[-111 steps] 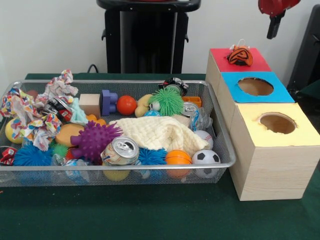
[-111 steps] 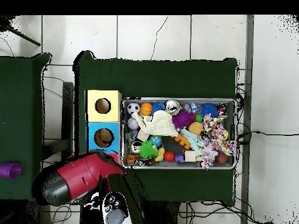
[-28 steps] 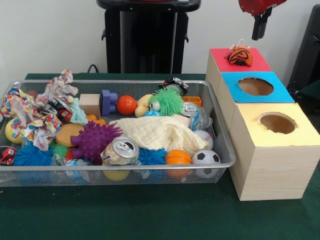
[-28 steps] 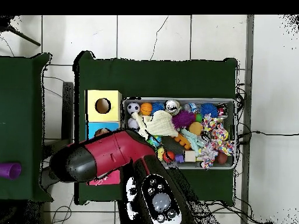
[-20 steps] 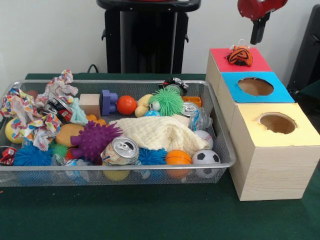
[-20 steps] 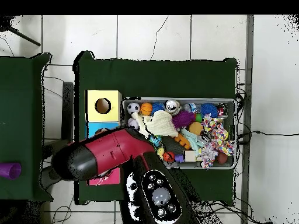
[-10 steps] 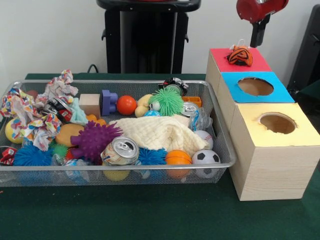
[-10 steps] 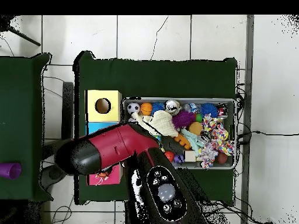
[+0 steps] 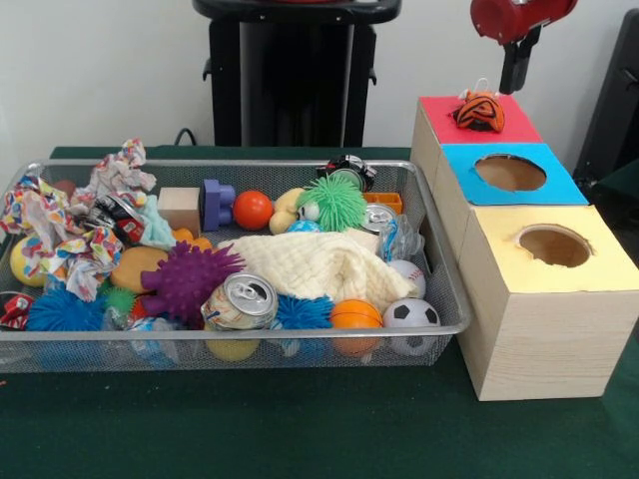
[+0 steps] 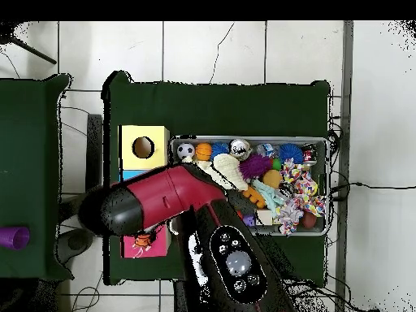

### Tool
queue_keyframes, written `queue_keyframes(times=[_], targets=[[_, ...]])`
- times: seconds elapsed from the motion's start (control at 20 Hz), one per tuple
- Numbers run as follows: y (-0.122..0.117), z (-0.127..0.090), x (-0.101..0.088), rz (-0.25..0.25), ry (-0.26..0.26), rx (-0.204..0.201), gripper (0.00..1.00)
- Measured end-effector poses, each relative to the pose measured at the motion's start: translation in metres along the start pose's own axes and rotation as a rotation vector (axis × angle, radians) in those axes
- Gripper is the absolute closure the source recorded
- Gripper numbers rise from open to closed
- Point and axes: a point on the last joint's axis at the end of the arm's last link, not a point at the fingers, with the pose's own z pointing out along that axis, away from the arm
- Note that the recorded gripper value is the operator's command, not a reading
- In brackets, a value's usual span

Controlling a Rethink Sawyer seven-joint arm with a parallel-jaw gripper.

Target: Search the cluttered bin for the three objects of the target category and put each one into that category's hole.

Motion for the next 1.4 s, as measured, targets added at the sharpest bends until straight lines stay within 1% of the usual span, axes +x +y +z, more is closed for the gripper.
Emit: queue_keyframes(times=[0.15, 0.35, 0.5, 0.65, 0.75, 1.0, 1.1, 1.4], targets=[[-0.004, -0.001, -0.003, 0.003, 0.004, -0.005, 1.0], [-0.009, -0.001, -0.005, -0.007, 0.004, 0.001, 1.0], [-0.009, 0.001, -0.005, -0.021, 0.003, 0.008, 1.0], [-0.008, 0.002, -0.004, -0.023, 0.006, 0.006, 1.0], [-0.007, 0.003, 0.0, -0.025, 0.01, 0.003, 1.0], [-0.008, 0.008, 0.016, -0.019, 0.015, -0.002, 1.0], [-0.009, 0.012, 0.026, -0.013, 0.011, -0.004, 1.0], [-0.01, 0.022, 0.043, -0.001, -0.004, -0.014, 1.0]])
